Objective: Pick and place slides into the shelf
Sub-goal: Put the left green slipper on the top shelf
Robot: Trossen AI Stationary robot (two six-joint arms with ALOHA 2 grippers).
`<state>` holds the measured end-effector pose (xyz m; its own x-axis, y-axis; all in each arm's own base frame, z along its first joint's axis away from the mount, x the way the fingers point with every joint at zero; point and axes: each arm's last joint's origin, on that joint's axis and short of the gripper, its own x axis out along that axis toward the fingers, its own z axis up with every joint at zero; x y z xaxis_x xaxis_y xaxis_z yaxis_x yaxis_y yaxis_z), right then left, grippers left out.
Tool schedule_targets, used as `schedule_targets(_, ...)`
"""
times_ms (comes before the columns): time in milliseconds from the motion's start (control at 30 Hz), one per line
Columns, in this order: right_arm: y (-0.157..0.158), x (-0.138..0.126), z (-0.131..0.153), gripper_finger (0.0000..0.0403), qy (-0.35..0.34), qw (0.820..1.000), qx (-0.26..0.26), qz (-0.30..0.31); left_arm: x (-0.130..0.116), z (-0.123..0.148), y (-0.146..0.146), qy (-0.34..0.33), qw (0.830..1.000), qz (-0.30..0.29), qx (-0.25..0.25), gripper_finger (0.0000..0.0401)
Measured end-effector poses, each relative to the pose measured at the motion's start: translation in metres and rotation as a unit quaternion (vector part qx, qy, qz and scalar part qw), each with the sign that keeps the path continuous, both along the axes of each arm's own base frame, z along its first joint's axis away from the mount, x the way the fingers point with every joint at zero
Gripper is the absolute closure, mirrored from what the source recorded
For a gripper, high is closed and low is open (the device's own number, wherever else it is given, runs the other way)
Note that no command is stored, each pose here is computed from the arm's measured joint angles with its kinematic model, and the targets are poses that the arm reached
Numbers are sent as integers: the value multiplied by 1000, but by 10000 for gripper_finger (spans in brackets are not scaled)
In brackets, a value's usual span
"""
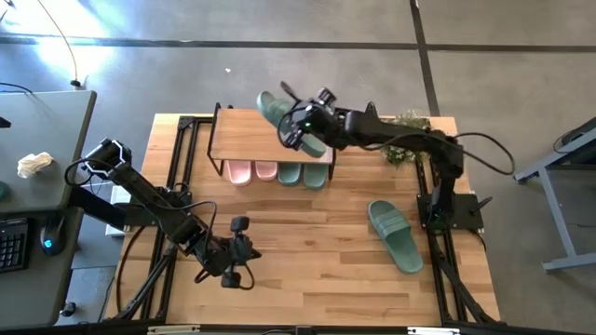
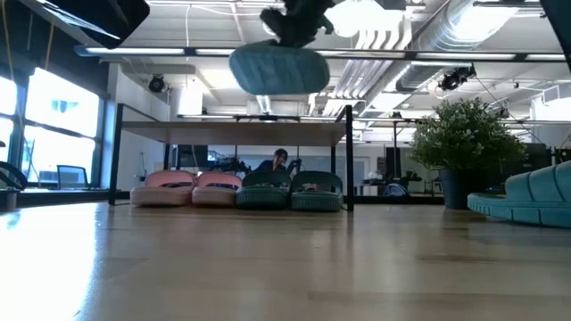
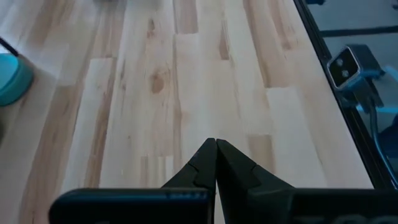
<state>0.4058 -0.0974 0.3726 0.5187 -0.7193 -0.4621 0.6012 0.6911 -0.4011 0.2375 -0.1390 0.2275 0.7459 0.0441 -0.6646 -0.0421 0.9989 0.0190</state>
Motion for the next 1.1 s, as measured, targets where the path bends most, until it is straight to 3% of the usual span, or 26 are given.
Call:
schedule_targets(333, -7, 35, -30, 403, 106, 985, -122, 52, 0, -1, 1, -1, 1000, 15, 3, 401)
schedule_targets(500, -8, 40, -41, 403, 164, 972, -149, 76, -2, -2, 2, 8, 1000, 14, 15, 401)
schedule_targets(833, -8, 37, -50, 403, 181, 974, -128, 44, -1, -1, 6, -17, 997, 55, 56, 401)
schedule_targets(1100, -7, 35, -55, 403, 187, 976, -103, 52, -1, 0, 6, -23, 996, 63, 65, 401)
